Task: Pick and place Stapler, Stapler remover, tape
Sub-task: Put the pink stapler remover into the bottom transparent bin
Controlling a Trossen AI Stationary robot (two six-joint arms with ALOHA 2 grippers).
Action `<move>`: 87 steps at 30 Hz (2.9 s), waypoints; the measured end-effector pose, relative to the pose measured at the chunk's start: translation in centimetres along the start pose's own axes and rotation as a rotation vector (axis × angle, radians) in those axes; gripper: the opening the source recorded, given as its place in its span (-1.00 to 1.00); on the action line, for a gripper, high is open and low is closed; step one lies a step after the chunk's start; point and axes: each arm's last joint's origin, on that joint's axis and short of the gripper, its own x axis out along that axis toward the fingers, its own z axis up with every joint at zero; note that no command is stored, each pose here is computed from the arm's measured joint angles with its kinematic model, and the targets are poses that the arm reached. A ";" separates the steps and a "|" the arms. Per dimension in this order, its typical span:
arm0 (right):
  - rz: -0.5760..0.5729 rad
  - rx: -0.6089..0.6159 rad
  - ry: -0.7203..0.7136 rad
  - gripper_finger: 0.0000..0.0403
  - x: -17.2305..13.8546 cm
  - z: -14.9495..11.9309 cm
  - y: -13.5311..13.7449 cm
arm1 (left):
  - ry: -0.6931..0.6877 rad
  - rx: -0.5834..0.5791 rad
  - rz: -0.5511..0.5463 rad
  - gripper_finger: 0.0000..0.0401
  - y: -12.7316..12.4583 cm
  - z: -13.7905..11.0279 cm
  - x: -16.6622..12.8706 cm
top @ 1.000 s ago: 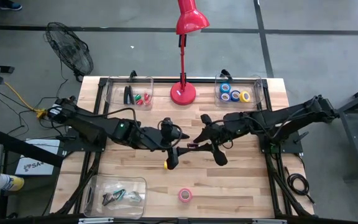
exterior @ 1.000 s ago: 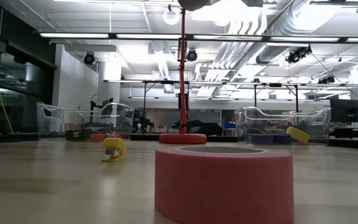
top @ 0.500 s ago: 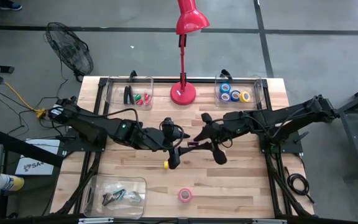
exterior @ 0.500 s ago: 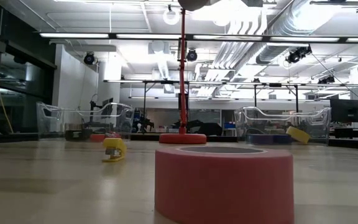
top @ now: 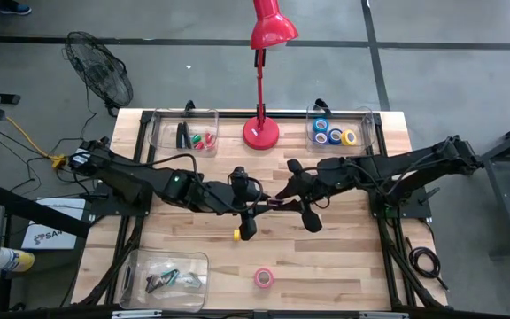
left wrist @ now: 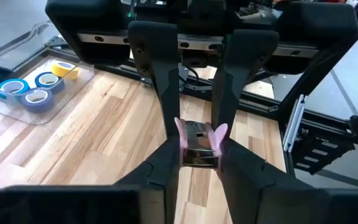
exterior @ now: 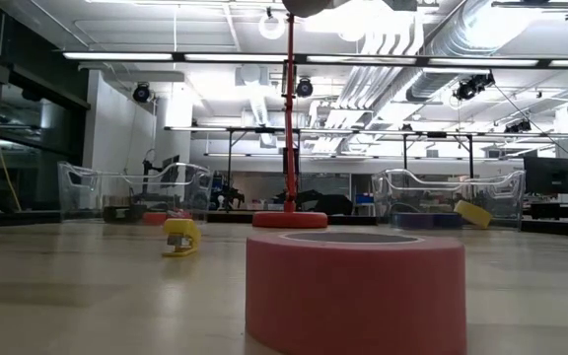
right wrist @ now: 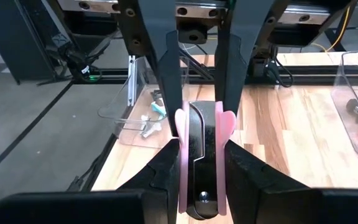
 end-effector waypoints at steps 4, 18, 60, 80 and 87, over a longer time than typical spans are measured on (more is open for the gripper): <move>-0.001 0.003 0.001 -0.59 0.0 0.0 0.0 | 0.001 0.002 -0.002 -0.60 0.0 0.0 0.0; -0.012 0.044 0.019 -0.34 0.0 -0.2 -0.1 | 0.019 0.003 -0.014 -0.60 0.0 -0.1 0.0; -0.158 0.087 0.264 0.15 -1.5 -3.1 -0.7 | 0.881 -0.540 0.186 -0.60 -7.4 -11.9 -12.3; -0.096 0.236 0.088 0.15 1.2 -6.3 -1.2 | 0.914 -0.752 0.482 -0.60 -7.8 -21.6 -14.5; -0.083 0.195 0.102 0.15 3.5 -5.2 -1.1 | 0.941 -0.915 0.378 -0.60 -8.4 -23.7 -13.4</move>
